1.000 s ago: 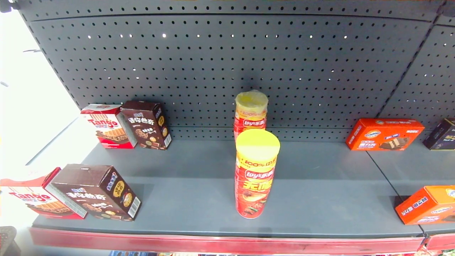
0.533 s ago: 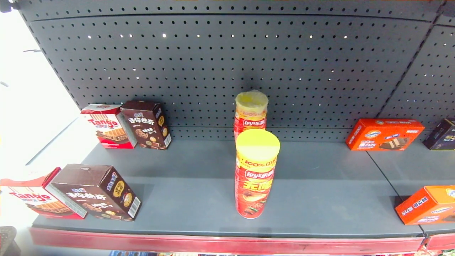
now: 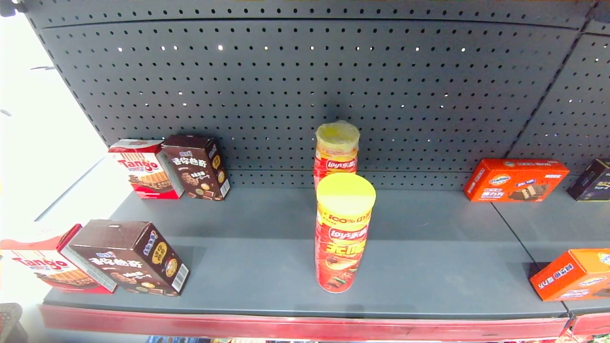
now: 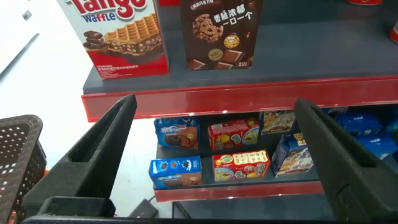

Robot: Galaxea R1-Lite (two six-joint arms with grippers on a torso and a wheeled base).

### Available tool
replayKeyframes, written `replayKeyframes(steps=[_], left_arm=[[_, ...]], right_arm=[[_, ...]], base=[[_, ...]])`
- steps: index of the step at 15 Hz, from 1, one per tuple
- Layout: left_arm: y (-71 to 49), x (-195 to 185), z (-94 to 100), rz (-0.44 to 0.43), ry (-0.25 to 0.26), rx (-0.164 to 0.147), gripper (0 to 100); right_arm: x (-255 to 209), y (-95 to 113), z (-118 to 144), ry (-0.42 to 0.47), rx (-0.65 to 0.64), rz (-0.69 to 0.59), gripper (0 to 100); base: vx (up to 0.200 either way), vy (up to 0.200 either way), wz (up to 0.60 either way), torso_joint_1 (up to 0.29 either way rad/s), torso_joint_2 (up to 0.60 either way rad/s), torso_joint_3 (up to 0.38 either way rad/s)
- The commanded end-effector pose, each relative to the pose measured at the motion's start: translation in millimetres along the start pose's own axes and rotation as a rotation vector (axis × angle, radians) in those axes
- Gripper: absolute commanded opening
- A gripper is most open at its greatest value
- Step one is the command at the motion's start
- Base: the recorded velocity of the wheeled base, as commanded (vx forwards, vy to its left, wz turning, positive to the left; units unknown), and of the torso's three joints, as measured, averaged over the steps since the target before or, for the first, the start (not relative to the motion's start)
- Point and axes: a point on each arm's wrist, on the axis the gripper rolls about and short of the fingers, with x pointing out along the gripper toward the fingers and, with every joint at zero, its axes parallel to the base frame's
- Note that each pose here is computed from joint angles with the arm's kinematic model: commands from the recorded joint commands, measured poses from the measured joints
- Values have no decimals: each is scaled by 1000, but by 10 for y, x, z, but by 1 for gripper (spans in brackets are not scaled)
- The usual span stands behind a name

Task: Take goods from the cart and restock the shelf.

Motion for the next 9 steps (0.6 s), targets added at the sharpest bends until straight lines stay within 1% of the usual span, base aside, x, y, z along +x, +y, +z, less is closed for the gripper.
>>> replayKeyframes(steps=[1,9], left_arm=[[0,0,0,0,0,-1,100],[0,0,0,-1,-1,2,100]], right_arm=[[1,0,0,2,0,0,100],[1,0,0,2,0,-2,100]], base=[[0,0,0,0,0,0],[0,0,0,0,0,0]])
